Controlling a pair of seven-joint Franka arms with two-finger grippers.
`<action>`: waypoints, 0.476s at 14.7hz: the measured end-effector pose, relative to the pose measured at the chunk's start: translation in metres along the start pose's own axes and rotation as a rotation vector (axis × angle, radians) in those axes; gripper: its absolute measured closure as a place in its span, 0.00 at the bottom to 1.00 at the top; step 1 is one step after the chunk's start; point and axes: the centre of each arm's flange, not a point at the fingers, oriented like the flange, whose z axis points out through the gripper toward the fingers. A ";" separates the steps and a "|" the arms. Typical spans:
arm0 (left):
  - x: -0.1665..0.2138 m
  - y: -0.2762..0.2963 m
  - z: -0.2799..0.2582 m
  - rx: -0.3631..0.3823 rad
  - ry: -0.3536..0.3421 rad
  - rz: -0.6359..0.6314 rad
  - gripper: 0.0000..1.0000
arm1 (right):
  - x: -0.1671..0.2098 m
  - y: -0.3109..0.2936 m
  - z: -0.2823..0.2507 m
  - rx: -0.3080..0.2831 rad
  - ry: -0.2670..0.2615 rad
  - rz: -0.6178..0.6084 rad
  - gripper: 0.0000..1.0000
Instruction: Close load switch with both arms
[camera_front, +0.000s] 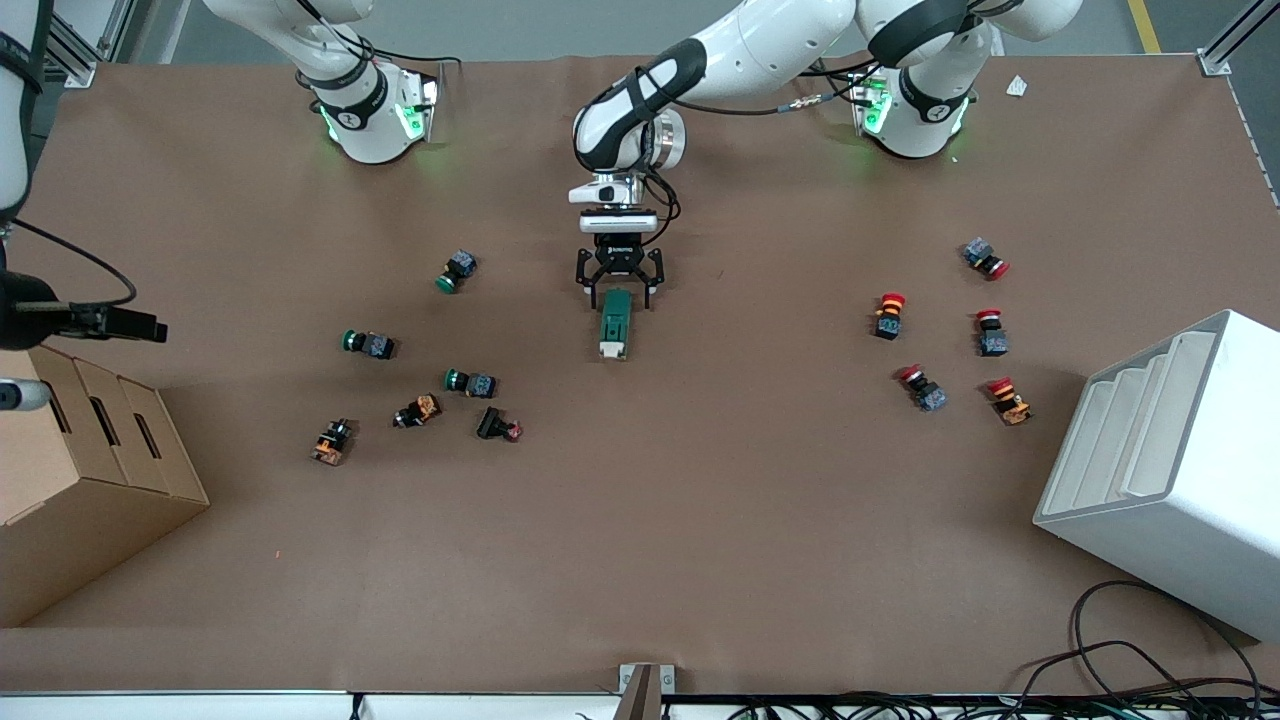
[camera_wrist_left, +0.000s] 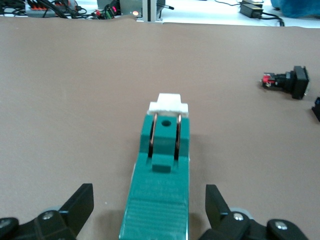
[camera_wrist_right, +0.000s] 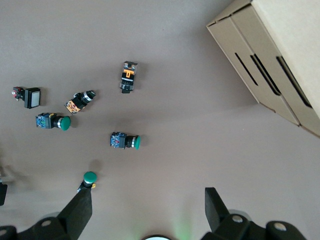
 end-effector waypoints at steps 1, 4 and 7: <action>0.009 0.004 -0.003 0.031 -0.020 -0.016 0.01 | -0.006 -0.003 -0.005 0.000 0.006 0.004 0.00; 0.056 0.021 -0.023 0.097 -0.073 -0.046 0.01 | -0.023 -0.012 -0.016 -0.005 0.015 0.010 0.00; 0.109 0.025 -0.036 0.114 -0.075 -0.088 0.01 | -0.049 -0.010 -0.022 0.004 0.036 0.010 0.00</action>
